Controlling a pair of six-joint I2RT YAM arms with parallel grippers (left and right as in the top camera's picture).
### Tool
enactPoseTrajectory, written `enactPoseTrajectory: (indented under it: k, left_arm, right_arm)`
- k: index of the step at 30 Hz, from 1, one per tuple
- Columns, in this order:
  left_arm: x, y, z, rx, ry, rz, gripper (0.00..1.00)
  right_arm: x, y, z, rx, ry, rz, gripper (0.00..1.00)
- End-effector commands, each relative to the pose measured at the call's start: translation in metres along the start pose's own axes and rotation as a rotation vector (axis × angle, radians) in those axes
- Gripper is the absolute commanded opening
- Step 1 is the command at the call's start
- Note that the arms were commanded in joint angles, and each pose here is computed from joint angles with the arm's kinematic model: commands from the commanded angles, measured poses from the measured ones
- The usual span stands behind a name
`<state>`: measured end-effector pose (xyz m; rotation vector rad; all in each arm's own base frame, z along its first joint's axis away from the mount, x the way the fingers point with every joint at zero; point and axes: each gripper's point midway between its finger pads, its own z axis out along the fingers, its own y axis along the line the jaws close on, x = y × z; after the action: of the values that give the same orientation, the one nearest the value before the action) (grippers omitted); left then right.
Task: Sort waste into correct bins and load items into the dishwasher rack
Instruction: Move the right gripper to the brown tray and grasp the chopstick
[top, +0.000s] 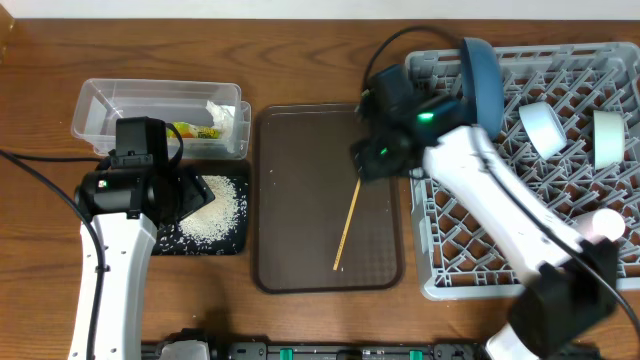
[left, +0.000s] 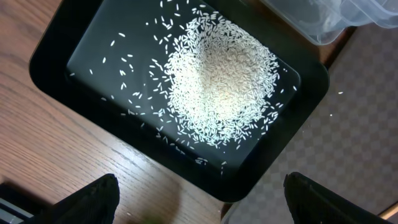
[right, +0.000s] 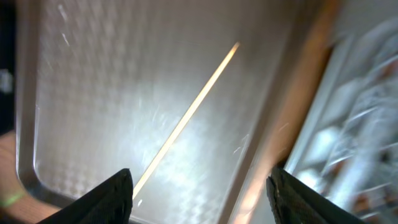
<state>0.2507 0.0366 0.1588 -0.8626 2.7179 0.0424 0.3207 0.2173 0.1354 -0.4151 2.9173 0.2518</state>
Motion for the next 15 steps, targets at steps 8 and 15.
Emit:
enactPoseTrajectory:
  k: [8, 15]
  left_arm:
    - [-0.004, 0.003, -0.002, -0.014, -0.017, -0.011, 0.87]
    - [-0.004, 0.003, -0.002, -0.014, -0.018, -0.011, 0.87]
  right_arm:
    - [0.057, 0.050, 0.080, 0.023, 0.294, 0.138, 0.70]
    - [0.073, 0.059, 0.113, 0.063, 0.362, 0.183, 0.70]
